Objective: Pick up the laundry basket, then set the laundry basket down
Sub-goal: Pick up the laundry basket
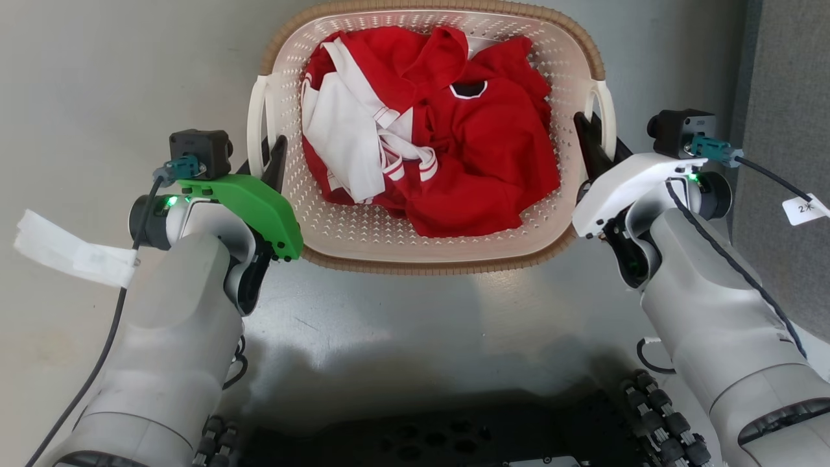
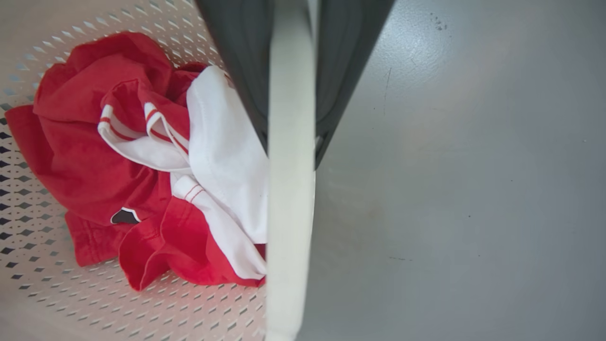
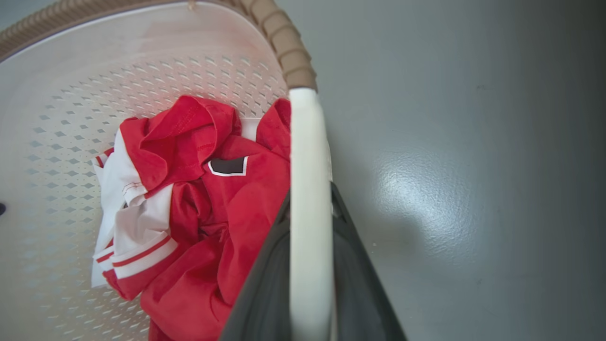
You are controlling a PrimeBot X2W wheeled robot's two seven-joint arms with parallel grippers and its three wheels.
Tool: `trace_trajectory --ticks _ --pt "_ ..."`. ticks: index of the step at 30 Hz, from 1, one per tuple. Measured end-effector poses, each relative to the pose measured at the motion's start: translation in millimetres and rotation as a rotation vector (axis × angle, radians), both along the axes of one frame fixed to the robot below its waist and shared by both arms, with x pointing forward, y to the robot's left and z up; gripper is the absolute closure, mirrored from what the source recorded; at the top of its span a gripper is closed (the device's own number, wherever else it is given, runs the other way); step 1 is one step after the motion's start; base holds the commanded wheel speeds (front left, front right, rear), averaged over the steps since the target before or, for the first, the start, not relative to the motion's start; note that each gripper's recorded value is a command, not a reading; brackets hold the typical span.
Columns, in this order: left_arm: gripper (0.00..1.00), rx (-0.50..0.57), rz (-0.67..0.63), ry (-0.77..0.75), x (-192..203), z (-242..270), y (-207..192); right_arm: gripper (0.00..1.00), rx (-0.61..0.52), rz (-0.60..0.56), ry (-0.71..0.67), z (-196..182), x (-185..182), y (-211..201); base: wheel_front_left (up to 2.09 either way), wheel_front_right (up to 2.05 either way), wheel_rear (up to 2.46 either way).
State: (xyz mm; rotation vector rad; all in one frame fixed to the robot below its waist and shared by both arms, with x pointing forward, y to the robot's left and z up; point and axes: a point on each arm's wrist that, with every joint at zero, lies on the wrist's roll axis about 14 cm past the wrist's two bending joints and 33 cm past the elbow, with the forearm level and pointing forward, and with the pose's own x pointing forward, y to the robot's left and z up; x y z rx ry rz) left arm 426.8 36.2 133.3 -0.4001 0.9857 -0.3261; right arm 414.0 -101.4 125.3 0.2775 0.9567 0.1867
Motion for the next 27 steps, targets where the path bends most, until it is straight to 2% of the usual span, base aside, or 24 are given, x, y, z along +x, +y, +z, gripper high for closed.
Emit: trace_trajectory --ticks 12,27 --pt "1.00 0.007 0.004 0.015 -4 11 2 1.00 0.013 0.022 -0.029 19 5 6 0.00 0.00 0.00" --pt "1.00 -0.003 -0.005 0.027 -13 57 -1 1.00 0.008 0.044 -0.098 73 10 7 0.00 0.00 0.00"
